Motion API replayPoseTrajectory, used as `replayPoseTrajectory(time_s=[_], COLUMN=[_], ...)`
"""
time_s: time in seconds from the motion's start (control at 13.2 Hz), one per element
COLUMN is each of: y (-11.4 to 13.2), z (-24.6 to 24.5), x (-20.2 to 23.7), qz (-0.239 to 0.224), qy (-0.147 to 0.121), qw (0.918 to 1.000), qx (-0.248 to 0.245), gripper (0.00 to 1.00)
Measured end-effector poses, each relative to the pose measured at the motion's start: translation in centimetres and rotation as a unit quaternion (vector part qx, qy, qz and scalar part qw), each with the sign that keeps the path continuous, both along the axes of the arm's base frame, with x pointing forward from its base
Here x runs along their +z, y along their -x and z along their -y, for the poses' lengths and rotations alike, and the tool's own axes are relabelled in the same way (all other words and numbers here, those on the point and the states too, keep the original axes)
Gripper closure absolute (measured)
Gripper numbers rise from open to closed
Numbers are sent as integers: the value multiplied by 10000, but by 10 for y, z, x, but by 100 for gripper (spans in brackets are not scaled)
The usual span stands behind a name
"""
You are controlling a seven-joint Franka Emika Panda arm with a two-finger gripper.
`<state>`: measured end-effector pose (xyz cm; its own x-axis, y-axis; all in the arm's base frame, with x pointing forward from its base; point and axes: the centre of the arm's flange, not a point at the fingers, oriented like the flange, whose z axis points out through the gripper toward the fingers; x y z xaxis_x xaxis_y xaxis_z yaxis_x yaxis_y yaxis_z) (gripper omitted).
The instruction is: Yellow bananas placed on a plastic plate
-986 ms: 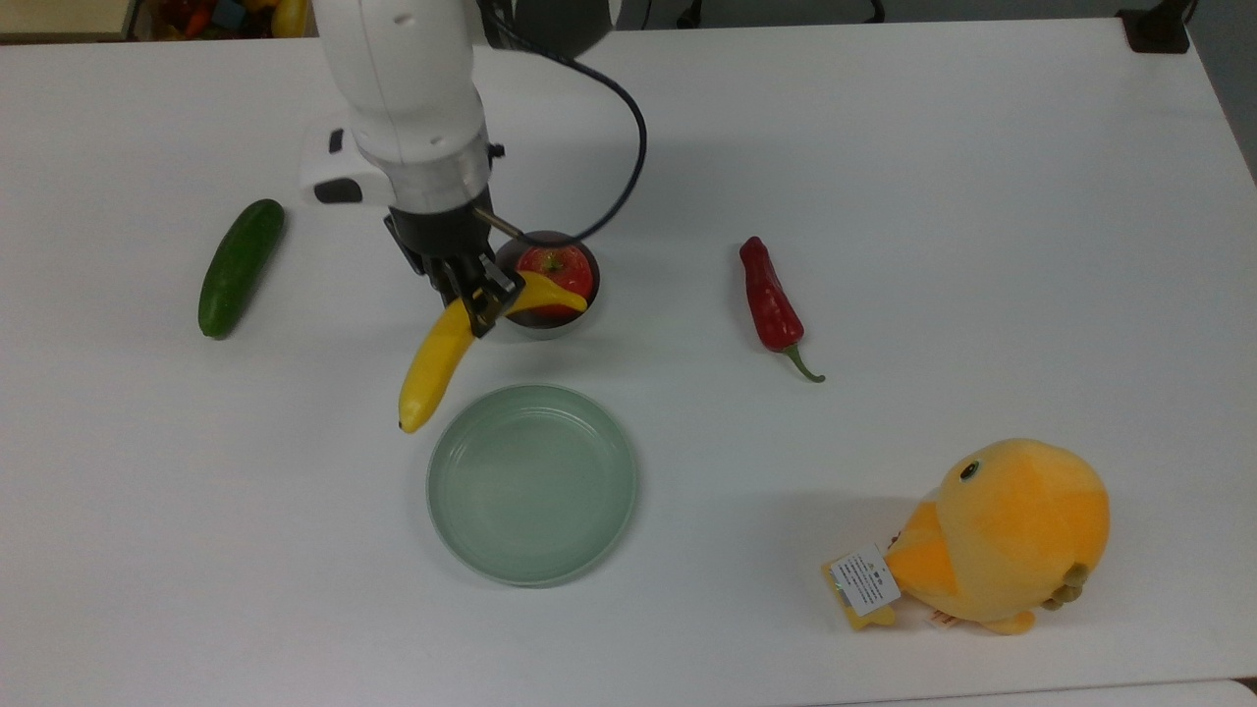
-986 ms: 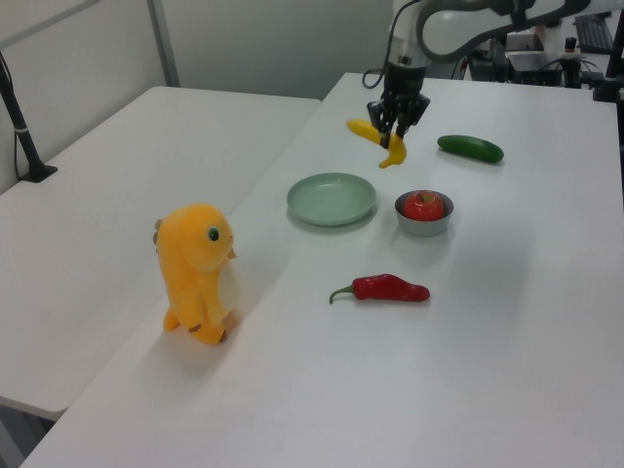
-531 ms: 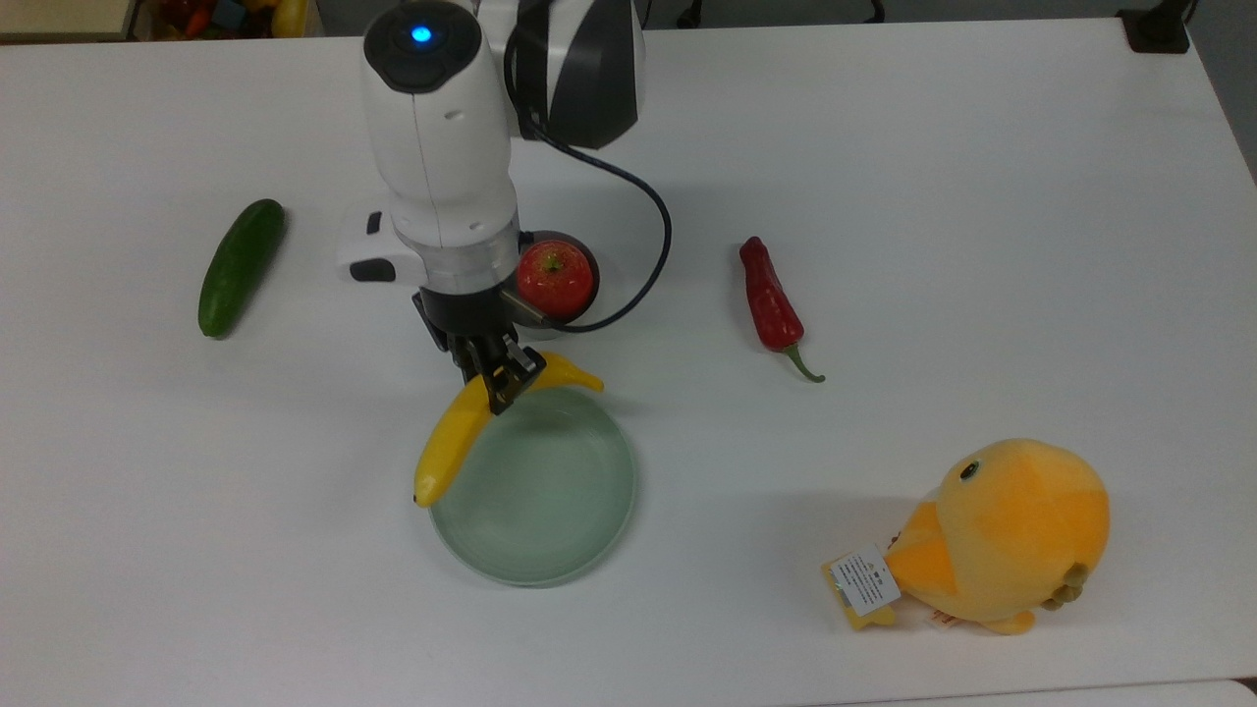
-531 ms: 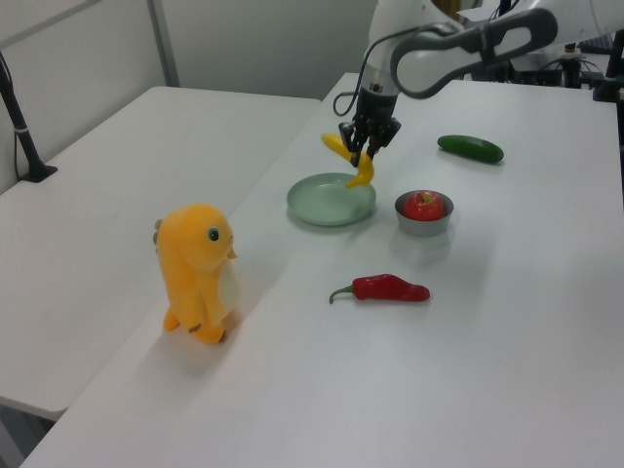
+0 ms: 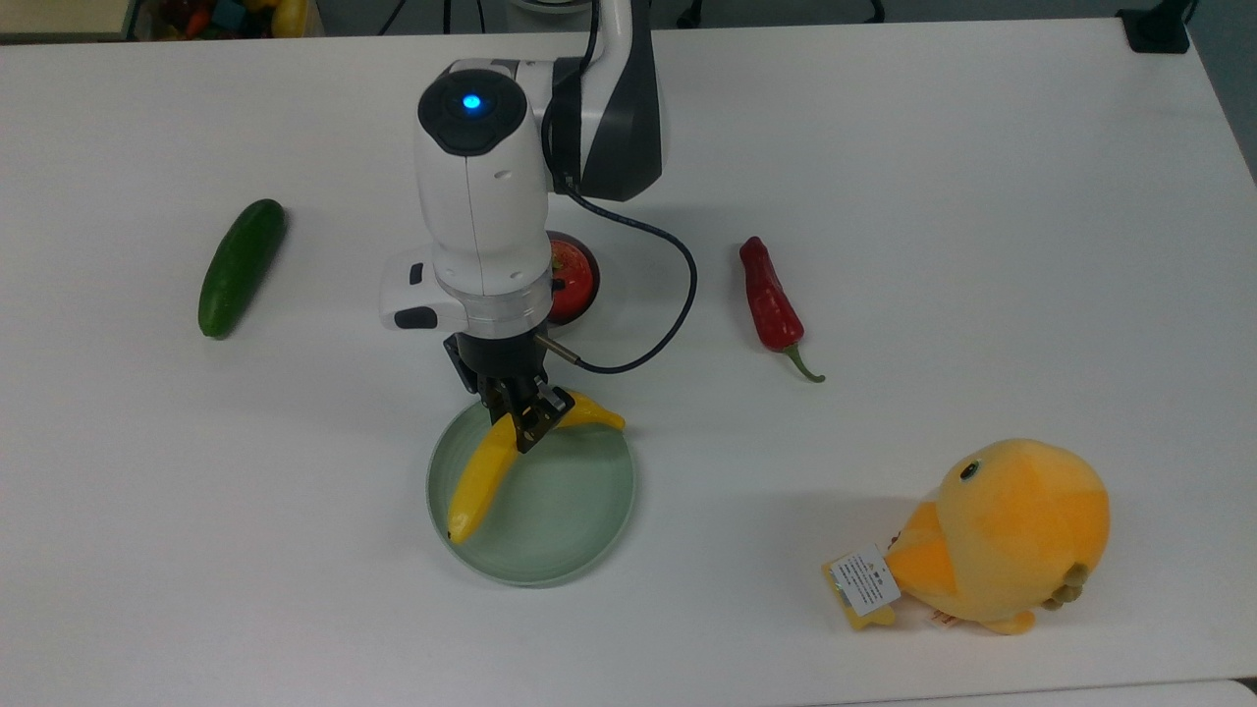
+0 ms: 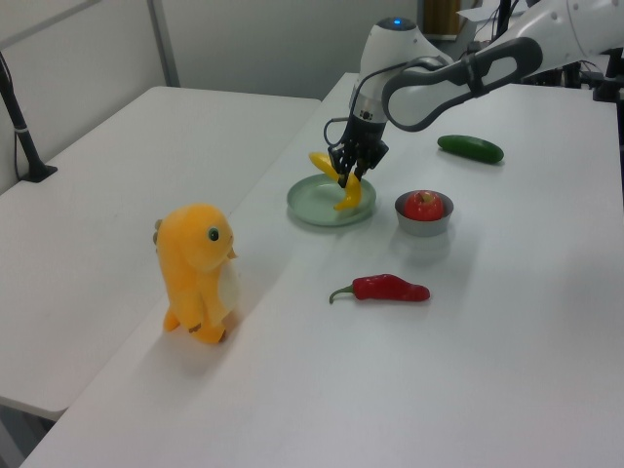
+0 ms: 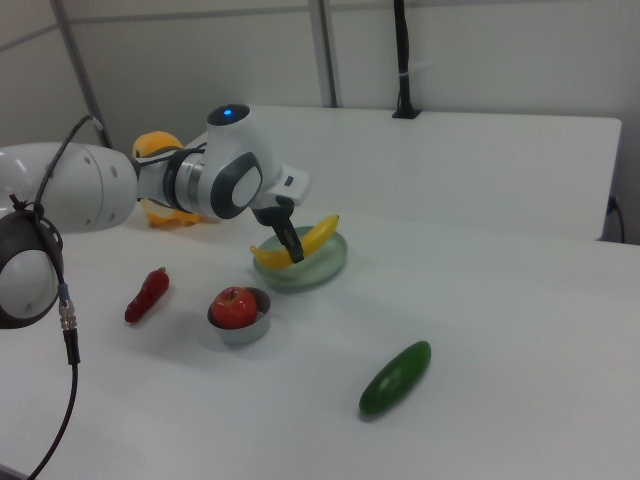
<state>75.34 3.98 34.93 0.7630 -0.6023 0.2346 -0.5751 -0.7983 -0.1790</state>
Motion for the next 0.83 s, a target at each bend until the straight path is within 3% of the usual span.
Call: replayPoseTrajectory(time_s=[0.23,0.46,0.61,0.83], y=[-2,-2,-2,-2], z=[-1,-1,-1,0], x=[-10,-11,-11,-6], qz=[16,11,11,51], qy=[10,11,11,8], qw=[10000,10000,10000,10000], qx=[6,5,4,2], gripper=[65,36,5,0])
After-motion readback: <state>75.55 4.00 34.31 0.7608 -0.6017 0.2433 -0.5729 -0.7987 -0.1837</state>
